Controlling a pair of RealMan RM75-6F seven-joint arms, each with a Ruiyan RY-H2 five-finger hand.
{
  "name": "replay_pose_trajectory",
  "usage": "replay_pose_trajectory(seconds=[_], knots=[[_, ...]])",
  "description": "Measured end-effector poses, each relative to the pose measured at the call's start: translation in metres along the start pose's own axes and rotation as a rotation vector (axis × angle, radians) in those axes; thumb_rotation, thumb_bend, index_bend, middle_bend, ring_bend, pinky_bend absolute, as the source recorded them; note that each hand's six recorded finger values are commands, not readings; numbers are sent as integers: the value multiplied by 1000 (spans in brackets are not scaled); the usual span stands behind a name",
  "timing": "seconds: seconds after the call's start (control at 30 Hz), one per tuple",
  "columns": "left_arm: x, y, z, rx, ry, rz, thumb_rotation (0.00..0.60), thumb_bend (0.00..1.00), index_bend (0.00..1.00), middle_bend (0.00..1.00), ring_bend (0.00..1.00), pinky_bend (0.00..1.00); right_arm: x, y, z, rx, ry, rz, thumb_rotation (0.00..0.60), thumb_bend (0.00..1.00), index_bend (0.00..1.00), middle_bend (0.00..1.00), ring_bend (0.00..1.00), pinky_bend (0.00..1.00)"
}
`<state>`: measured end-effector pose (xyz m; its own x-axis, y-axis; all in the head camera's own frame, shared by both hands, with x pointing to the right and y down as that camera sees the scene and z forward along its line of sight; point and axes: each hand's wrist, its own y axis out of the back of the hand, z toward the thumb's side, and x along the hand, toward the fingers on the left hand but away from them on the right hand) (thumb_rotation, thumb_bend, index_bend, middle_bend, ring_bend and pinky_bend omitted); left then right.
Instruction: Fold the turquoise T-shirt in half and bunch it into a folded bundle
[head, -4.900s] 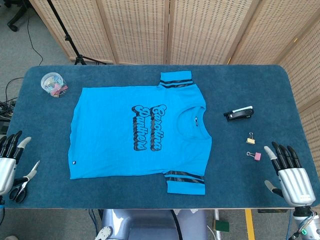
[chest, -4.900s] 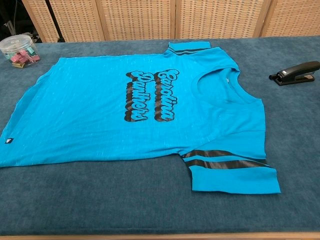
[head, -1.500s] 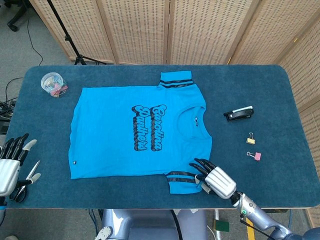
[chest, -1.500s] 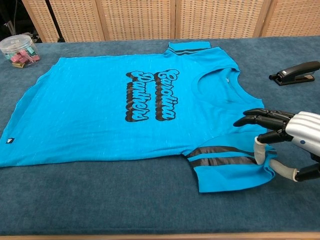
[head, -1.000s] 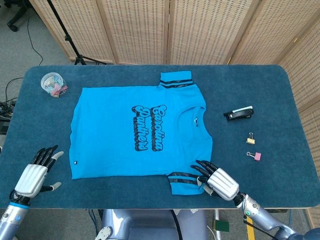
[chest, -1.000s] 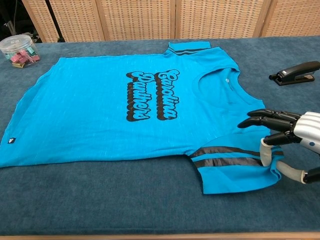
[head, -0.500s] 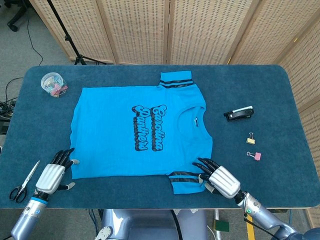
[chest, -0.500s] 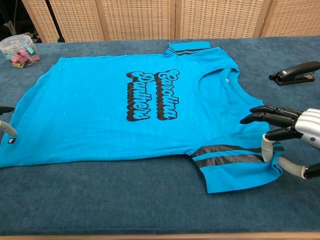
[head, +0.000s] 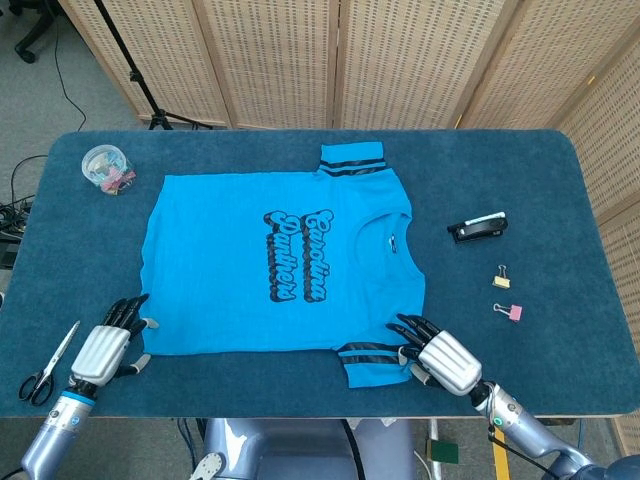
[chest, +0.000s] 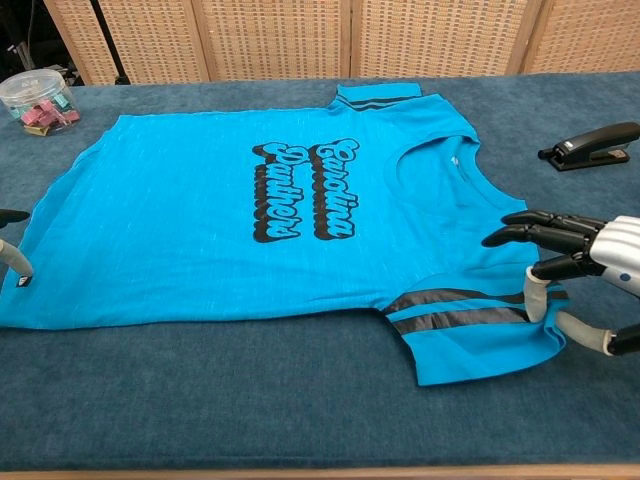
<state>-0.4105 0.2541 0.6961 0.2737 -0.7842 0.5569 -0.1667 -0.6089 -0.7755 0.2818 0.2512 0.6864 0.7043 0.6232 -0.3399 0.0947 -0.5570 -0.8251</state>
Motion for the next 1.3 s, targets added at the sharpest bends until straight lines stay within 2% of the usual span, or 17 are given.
replay_pose_trajectory(seconds=[0.37, 0.57, 0.9, 1.3], knots=[[2, -5, 1, -4, -7, -28, 600, 299, 380, 0, 0, 0, 0, 1, -1, -1, -4, -4, 600, 555, 653, 145, 0, 140], [0, -9, 3, -1, -12, -43, 600, 307, 476, 0, 0, 0, 0, 2, -2, -3, -5, -7, 600, 555, 654, 145, 0, 140], [2, -12, 3, 1, -8, -52, 600, 426, 548, 0, 0, 0, -1, 3, -3, -6, -11, -9, 600, 555, 653, 144, 0, 140], [3, -13, 4, -11, -9, -52, 600, 482, 689, 0, 0, 0, 0, 2, -1, -11, 0, -2, 600, 553, 653, 144, 0, 140]])
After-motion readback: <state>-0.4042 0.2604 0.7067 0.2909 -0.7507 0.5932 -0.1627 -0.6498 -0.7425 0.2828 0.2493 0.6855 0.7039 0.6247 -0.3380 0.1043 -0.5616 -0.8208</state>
